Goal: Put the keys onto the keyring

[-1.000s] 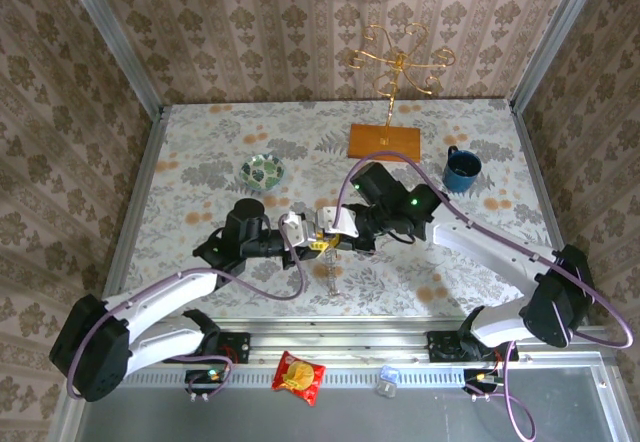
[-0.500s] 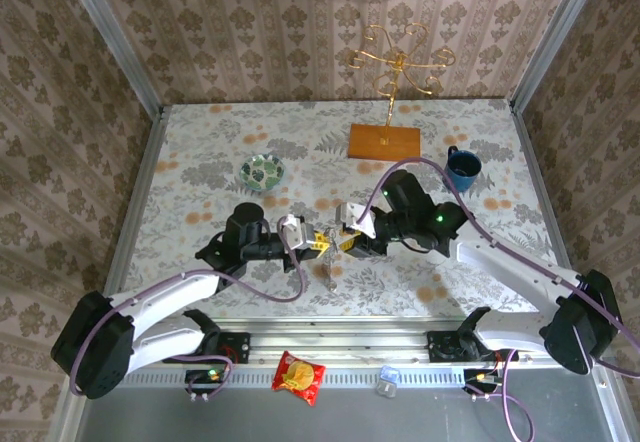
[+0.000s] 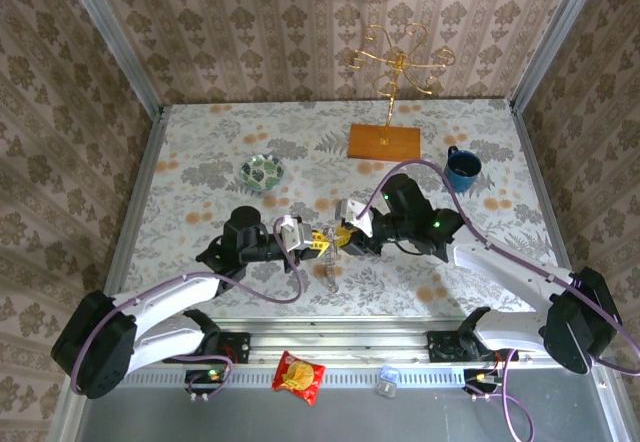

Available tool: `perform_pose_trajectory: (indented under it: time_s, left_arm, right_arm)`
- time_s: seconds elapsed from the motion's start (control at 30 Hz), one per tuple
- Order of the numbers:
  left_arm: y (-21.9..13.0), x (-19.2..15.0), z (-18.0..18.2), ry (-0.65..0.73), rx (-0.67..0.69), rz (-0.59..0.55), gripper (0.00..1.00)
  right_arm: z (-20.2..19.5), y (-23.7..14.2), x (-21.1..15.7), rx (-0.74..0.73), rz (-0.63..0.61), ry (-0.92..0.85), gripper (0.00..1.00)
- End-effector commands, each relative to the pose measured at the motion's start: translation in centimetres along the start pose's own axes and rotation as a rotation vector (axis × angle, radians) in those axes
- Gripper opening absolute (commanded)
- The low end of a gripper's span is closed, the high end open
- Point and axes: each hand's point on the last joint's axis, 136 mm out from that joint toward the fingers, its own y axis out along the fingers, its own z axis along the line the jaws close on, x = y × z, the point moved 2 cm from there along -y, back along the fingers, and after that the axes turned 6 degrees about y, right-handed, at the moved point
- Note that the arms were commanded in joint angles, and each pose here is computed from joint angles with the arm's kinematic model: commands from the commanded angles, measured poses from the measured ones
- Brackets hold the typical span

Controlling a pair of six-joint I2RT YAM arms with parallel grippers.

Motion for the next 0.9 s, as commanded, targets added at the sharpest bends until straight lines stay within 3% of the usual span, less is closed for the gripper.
perform_pose_trajectory:
  time_s: [0.0,0.17,0.37,0.6,0.77,0.87]
  left_arm:
    - [0.0,1.1,-0.3,0.026,-0.011,-0.050,0.00]
    - [0.0,1.1,-0.2,0.029,-0.009,-0.054,0.00]
    - [-0.1,1.1,-0.2,0.030,-0.007,-0.055,0.00]
    - [-0.1,1.1,-0.3,0.033,-0.012,-0.057,0.00]
    - [0.1,0.9,-0.3,0.026,-0.016,-0.053,0.00]
    - [0.1,0.9,-0.2,0.024,-0.014,-0.057,0.00]
  right_arm:
    - [0.2,0.1,0.5,0.024,-0.017,-0.002,0.20]
    - [0.3,0.2,0.0,0.030,-0.001,0.001,0.16]
    - [-0.1,0.0,-0.4,0.018,0.017,0.009,0.00]
    - [-0.6,0.4,-2.4,0.012,0.078,0.061,0.00]
    - [-0.3,0.8,-1.2,0.060,0.006,0.092,0.00]
    - [-0.2,0.8,-0.4,0.069,-0.040,0.084,0.07]
